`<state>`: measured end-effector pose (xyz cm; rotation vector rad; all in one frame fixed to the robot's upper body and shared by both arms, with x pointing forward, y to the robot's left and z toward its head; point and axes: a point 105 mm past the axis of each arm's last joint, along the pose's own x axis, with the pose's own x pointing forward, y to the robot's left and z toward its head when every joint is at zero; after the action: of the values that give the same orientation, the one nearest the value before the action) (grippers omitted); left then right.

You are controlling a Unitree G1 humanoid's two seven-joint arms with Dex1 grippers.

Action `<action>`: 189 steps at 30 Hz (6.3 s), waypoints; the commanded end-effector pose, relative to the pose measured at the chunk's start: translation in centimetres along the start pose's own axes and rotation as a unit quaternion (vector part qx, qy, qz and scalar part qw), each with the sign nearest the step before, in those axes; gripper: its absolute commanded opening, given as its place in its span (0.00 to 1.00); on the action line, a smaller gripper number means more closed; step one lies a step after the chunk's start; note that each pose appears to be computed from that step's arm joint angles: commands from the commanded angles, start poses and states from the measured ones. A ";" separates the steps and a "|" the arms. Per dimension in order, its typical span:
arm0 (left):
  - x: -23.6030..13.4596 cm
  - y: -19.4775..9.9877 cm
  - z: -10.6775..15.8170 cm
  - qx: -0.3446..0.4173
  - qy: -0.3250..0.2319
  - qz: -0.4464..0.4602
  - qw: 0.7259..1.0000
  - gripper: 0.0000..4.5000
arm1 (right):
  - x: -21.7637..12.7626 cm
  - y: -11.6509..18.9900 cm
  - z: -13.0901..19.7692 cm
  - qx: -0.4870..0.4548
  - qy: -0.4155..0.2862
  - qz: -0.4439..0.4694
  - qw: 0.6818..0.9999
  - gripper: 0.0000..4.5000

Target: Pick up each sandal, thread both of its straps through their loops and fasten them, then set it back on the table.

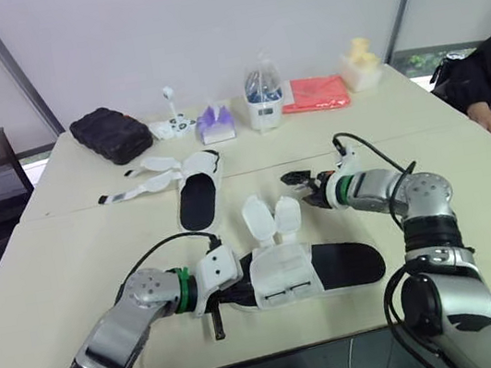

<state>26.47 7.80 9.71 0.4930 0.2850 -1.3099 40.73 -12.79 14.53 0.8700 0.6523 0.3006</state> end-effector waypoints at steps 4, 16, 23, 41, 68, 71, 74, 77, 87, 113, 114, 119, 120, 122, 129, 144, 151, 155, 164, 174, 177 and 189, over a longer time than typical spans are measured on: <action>-0.1 -0.5 -0.1 -0.003 0.000 -0.002 1.000 0.00 | 0.7 0.8 1.5 0.001 -0.041 0.009 0.999 0.94; 0.2 -0.7 0.2 0.006 -0.002 -0.004 1.000 0.00 | 2.1 0.4 1.8 -0.007 -0.049 0.011 0.999 0.01; 0.1 -0.6 0.1 0.010 0.004 0.002 1.000 0.00 | -1.7 6.9 3.8 -0.200 -0.112 0.196 0.953 0.01; 0.2 -0.9 -0.1 0.001 0.001 -0.001 1.000 0.00 | -10.8 3.2 -9.4 -0.890 -0.109 0.368 0.244 0.06; 0.6 -0.5 0.0 -0.009 -0.014 -0.005 1.000 0.00 | -17.8 -0.7 -7.9 -0.443 0.089 0.241 0.859 0.99; 0.6 -0.3 0.0 -0.008 -0.016 -0.004 1.000 0.00 | -18.2 -1.0 -10.8 -0.405 0.144 0.248 0.868 0.99; 0.8 -0.3 0.2 -0.011 -0.022 -0.002 1.000 0.00 | -18.0 -1.8 -13.4 -0.394 0.183 0.248 0.866 0.99; 0.9 -0.3 0.3 -0.013 -0.025 -0.001 1.000 0.00 | -17.5 -2.5 -14.8 -0.382 0.197 0.241 0.870 0.99; 1.3 -0.6 0.4 -0.031 -0.037 0.022 0.999 0.00 | -15.2 -3.1 -16.5 -0.337 0.194 0.256 0.885 0.99; 1.4 0.4 0.4 -0.035 -0.032 0.050 0.998 0.00 | -11.5 -2.5 -16.0 -0.207 0.197 0.296 0.911 0.01; 1.4 0.4 0.3 -0.035 -0.031 0.051 0.998 0.00 | -11.9 -1.8 -15.4 -0.211 0.188 0.311 0.907 0.01; 1.3 0.3 0.1 -0.038 -0.030 0.053 0.997 0.00 | -14.1 0.7 -12.3 -0.241 0.162 0.352 0.890 0.01; 1.3 0.2 0.1 -0.038 -0.030 0.053 0.997 0.00 | -14.4 1.1 -11.8 -0.245 0.160 0.357 0.887 0.01; 1.3 0.2 0.1 -0.038 -0.029 0.052 0.997 0.00 | -14.7 1.7 -10.9 -0.264 0.157 0.360 0.881 0.01; 1.4 0.0 -0.5 -0.034 -0.018 0.039 0.999 0.00 | -13.2 0.9 -8.4 -0.288 0.161 0.329 0.885 0.01; 1.4 0.1 -0.3 -0.036 -0.022 0.045 0.998 0.00 | -10.6 -0.8 -8.9 -0.290 0.204 0.323 0.877 0.01; 1.4 0.1 -0.4 -0.036 -0.019 0.048 0.998 0.00 | -10.5 -1.4 -9.5 -0.277 0.227 0.314 0.879 0.01; 1.5 0.1 -0.5 -0.035 -0.018 0.048 0.998 0.00 | -9.6 -3.0 -9.8 -0.304 0.231 0.266 0.885 0.01; 1.5 0.0 -0.6 -0.035 -0.016 0.047 0.998 0.00 | -8.9 -3.2 -10.0 -0.321 0.217 0.253 0.886 0.01; 1.5 -0.2 -0.7 -0.039 -0.017 0.043 0.998 0.00 | -10.8 -0.1 -9.0 -0.331 0.172 0.323 0.870 0.01; 1.6 -0.2 -0.7 -0.040 -0.018 0.042 0.998 0.00 | -11.0 0.3 -9.1 -0.347 0.169 0.326 0.863 0.01; 2.0 -0.2 -0.7 -0.040 -0.021 0.040 0.998 0.00 | -10.8 -1.5 -10.7 -0.427 0.203 0.290 0.832 0.01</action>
<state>26.96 6.29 9.01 0.3968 0.2417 -1.2269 25.74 -12.60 12.64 0.1503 0.5527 1.2461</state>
